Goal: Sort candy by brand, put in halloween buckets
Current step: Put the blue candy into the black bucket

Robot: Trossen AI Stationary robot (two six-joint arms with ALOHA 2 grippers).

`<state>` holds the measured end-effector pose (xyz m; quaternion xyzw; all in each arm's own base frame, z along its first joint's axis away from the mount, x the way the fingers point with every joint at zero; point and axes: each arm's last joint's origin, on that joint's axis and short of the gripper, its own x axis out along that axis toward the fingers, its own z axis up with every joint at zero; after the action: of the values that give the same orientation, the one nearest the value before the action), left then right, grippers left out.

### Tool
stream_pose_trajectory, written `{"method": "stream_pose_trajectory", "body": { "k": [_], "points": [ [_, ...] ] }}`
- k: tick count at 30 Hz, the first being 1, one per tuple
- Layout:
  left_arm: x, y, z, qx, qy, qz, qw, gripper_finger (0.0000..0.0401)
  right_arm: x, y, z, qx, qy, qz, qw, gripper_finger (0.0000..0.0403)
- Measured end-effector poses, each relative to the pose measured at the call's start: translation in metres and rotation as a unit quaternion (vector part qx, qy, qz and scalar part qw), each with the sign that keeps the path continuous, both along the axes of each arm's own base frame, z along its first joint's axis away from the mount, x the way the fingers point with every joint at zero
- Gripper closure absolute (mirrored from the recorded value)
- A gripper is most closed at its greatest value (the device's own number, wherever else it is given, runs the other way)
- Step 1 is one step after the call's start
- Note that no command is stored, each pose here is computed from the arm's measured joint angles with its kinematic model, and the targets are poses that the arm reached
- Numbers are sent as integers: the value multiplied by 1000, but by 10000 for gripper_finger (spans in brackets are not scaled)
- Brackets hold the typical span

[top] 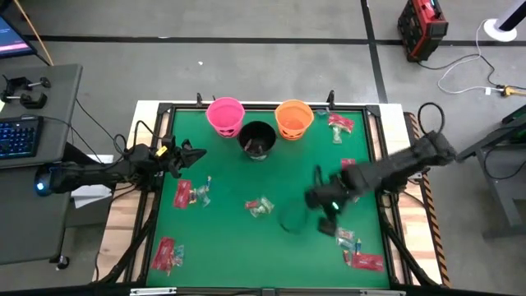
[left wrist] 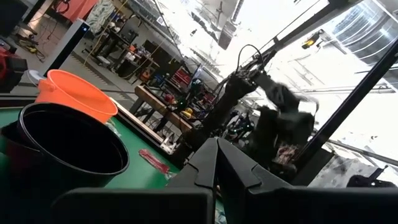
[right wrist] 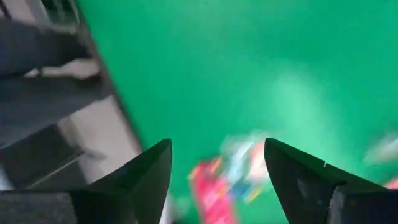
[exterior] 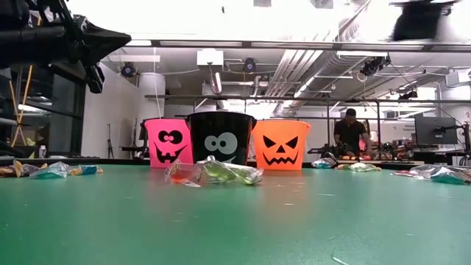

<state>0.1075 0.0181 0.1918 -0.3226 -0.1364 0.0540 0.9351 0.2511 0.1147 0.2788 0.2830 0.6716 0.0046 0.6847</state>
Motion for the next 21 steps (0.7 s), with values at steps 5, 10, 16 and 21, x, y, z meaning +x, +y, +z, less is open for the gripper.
{"method": "stream_pose_trajectory", "body": {
  "k": [5,10,16,21],
  "points": [
    [0,0,0,0,0,0,1000,401,-54,48,-37,35,120,-127,984,155],
    [0,0,0,0,0,0,1000,401,-91,75,-63,8,206,-233,950,155],
    [0,0,0,0,0,0,1000,401,-108,73,-87,-43,223,-323,919,155],
    [0,0,0,0,0,0,1000,401,-111,68,-105,-40,225,-352,908,155]
  ]
}}
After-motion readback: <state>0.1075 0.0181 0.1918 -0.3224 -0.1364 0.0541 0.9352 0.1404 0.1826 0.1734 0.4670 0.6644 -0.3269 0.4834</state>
